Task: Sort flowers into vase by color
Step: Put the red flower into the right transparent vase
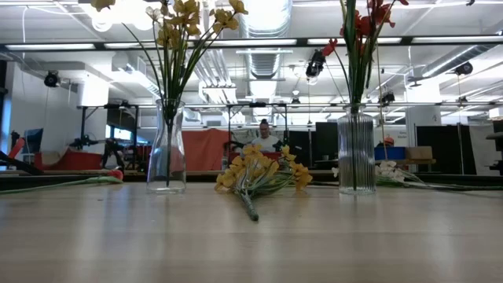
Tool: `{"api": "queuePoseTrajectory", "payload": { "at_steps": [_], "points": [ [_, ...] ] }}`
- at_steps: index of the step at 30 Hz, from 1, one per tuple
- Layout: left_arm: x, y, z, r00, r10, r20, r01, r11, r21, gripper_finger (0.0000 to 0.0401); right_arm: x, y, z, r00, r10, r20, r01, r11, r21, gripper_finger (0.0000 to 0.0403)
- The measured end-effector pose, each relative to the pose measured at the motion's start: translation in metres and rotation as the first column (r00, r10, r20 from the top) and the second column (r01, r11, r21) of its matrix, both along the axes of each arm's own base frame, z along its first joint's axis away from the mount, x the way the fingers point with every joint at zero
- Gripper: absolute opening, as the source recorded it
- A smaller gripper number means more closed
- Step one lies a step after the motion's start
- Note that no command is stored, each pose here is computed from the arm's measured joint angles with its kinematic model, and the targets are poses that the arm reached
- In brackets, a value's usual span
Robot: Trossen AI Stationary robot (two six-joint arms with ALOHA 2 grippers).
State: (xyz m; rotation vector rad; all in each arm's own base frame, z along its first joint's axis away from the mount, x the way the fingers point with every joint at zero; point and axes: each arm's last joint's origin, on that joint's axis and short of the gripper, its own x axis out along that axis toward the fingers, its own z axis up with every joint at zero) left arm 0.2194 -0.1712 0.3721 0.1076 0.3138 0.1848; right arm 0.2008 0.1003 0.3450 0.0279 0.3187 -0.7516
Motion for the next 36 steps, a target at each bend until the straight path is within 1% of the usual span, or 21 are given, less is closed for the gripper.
{"api": "queuePoseTrajectory", "payload": {
  "at_steps": [3,8,13,29,36],
  "points": [
    [-0.002,0.002,-0.002,1.0,0.024,-0.012,-0.024,1.0,0.006,0.0148,0.003,-0.002,-0.002,1.0,-0.014,0.011,0.014,1.0,0.006,0.0009],
    [-0.003,0.004,-0.002,0.999,0.04,-0.018,-0.039,0.999,0.02,0.0148,0.012,-0.003,-0.013,0.999,-0.042,-0.012,0.042,0.999,-0.007,0.0009],
    [-0.005,0.005,-0.002,0.999,0.048,-0.02,-0.047,0.999,0.022,0.0148,0.017,-0.004,-0.02,0.998,-0.065,0.001,0.065,0.998,0.001,0.0011],
    [-0.004,0.004,-0.004,0.998,0.056,-0.025,-0.056,0.998,0.01,0.0148,0.018,-0.004,-0.047,0.996,-0.086,0.004,0.086,0.996,-0.026,0.0013],
    [-0.004,0.004,-0.004,0.998,0.057,-0.024,-0.057,0.998,0.01,0.0148,0.018,-0.004,-0.049,0.996,-0.084,0.008,0.085,0.996,-0.02,0.0013]
  ]
}}
